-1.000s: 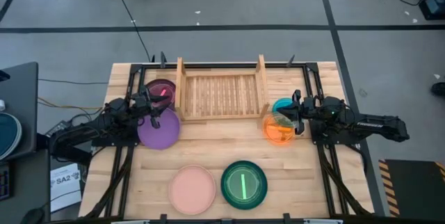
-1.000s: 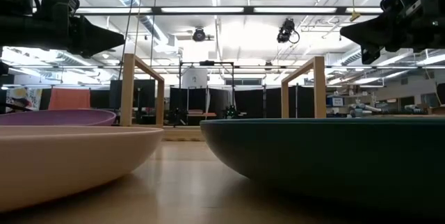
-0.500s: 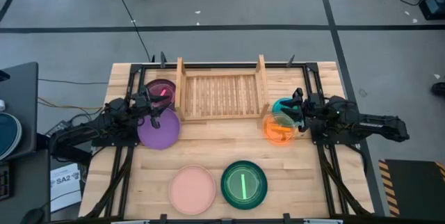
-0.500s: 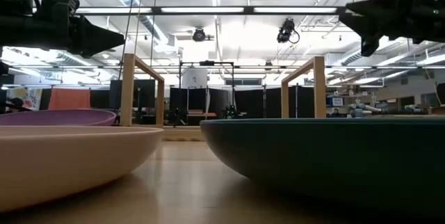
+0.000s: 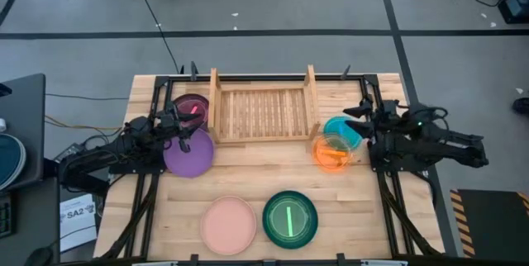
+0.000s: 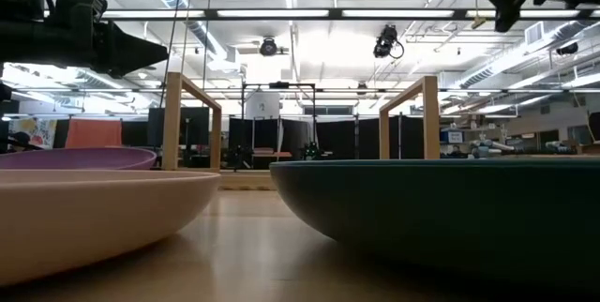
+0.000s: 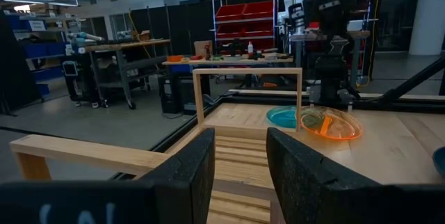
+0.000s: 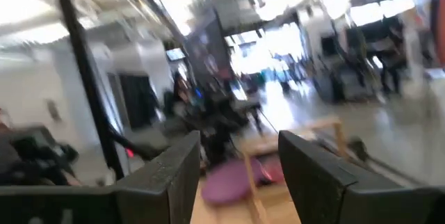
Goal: Place and stack plates onto a shelf
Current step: Put the small orange plate on the shelf
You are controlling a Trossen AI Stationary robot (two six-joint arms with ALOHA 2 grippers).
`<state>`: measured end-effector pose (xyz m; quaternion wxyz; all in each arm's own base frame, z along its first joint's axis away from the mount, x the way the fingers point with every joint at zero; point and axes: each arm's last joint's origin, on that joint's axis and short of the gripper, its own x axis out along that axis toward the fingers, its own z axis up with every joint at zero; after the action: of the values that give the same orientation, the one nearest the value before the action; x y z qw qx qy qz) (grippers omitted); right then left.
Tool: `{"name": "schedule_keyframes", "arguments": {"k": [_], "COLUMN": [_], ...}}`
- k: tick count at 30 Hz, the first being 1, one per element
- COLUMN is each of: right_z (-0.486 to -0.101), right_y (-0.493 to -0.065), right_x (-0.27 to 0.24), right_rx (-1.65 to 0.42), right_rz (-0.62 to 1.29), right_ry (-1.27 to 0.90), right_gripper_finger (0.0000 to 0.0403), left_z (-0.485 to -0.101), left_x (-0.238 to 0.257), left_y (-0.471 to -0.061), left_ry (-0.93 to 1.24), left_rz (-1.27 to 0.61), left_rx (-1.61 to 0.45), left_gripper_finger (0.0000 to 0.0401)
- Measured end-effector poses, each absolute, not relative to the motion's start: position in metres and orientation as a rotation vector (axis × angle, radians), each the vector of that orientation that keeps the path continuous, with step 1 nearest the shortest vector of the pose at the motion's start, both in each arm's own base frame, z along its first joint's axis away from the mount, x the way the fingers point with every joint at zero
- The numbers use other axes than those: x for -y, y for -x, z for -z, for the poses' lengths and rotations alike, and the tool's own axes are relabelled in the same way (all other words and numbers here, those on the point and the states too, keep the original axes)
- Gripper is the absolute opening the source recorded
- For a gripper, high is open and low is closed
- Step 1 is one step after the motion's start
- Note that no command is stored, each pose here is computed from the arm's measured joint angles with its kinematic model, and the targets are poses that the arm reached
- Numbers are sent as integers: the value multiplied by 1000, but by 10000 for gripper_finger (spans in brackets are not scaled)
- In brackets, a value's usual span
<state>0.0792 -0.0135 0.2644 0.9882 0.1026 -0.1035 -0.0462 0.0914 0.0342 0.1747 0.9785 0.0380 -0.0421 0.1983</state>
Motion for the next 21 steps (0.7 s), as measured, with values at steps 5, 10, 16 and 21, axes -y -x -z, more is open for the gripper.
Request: {"name": "schedule_keyframes", "arguments": {"k": [5, 10, 16, 21], "right_z": [-287, -293, -280, -266], "right_y": [-71, -75, -92, -105], "right_x": [18, 21, 24, 27], "right_rx": [-84, -373, -645, -832], "right_rz": [318, 440, 473, 492], "right_ry": [-234, -271, -280, -277], "right_gripper_finger": [200, 199, 199, 199], "left_z": [-175, -175, -175, -175], "left_x": [-34, -34, -34, -34], "left_y": [-91, -91, -91, -91], "left_ry": [-76, -76, -76, -76], "left_rz": [-399, -399, -400, -399], "left_rx": [85, 85, 85, 85], "left_gripper_finger": [137, 137, 137, 137]}}
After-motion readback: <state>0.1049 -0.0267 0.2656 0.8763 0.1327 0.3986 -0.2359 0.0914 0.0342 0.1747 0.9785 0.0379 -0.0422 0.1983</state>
